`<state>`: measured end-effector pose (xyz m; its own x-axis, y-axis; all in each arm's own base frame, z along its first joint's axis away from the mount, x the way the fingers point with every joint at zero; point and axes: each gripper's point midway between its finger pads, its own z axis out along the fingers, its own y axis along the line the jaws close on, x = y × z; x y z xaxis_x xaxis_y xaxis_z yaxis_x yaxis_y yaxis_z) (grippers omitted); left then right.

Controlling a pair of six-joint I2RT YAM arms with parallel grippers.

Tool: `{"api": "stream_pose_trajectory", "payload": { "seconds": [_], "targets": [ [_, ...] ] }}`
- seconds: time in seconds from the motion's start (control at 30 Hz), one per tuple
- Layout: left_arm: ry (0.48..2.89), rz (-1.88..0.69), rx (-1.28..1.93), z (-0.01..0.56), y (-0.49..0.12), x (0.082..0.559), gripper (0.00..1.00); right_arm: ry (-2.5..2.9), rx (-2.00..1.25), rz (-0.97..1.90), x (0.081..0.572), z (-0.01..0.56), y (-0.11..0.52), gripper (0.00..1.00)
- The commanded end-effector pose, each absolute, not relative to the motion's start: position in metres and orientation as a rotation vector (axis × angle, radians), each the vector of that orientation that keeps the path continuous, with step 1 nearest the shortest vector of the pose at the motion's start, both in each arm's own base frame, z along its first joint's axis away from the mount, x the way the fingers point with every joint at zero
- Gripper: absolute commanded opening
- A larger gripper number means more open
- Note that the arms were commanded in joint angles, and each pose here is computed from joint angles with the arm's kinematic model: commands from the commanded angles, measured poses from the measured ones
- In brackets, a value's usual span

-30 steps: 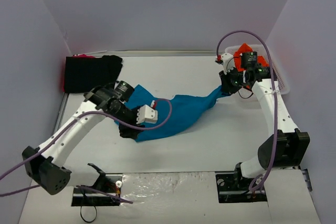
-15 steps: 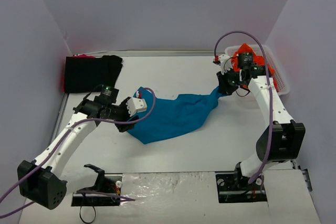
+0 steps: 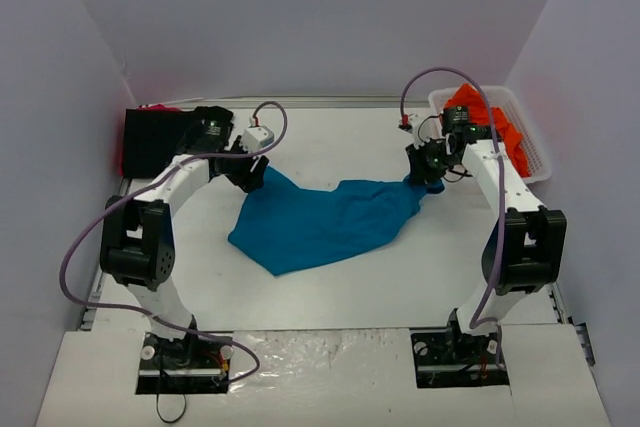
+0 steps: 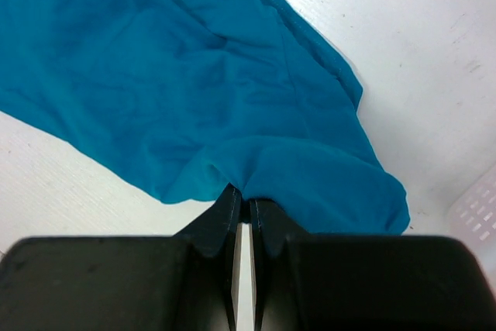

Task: Fold and stack the t-shirts
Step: Flatten out the tshirt

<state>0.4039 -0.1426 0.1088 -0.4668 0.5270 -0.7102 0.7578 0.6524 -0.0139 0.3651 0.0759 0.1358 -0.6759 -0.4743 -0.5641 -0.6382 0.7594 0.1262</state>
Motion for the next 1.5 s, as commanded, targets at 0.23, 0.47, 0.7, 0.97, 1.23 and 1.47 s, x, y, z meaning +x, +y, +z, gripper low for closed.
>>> {"api": "stream_pose_trajectory", "payload": {
  "seconds": [0.23, 0.47, 0.7, 0.97, 1.23, 1.47],
  "targets": [
    [2.079, -0.579, 0.953, 0.126, -0.151, 0.464, 0.55, 2.496, -0.884, 0.515, 0.363, 0.106, 0.083, 0.00],
    [2.152, -0.718, 0.980, 0.099, -0.159, 0.469, 0.55, 2.519, -0.897, 0.517, 0.361, 0.097, 0.085, 0.00],
    [2.210, -0.759, 0.963, 0.078, -0.152, 0.476, 0.55, 2.542, -0.910, 0.529, 0.357, 0.087, 0.086, 0.00],
    [2.221, -0.785, 0.973, 0.068, -0.154, 0.478, 0.55, 2.558, -0.932, 0.537, 0.354, 0.080, 0.090, 0.00],
    [2.234, -0.839, 0.989, 0.063, -0.159, 0.475, 0.55, 2.579, -0.945, 0.541, 0.352, 0.072, 0.090, 0.00],
    [2.254, -0.841, 1.022, 0.058, -0.161, 0.476, 0.50, 2.590, -0.953, 0.546, 0.349, 0.068, 0.091, 0.00]
  ]
}}
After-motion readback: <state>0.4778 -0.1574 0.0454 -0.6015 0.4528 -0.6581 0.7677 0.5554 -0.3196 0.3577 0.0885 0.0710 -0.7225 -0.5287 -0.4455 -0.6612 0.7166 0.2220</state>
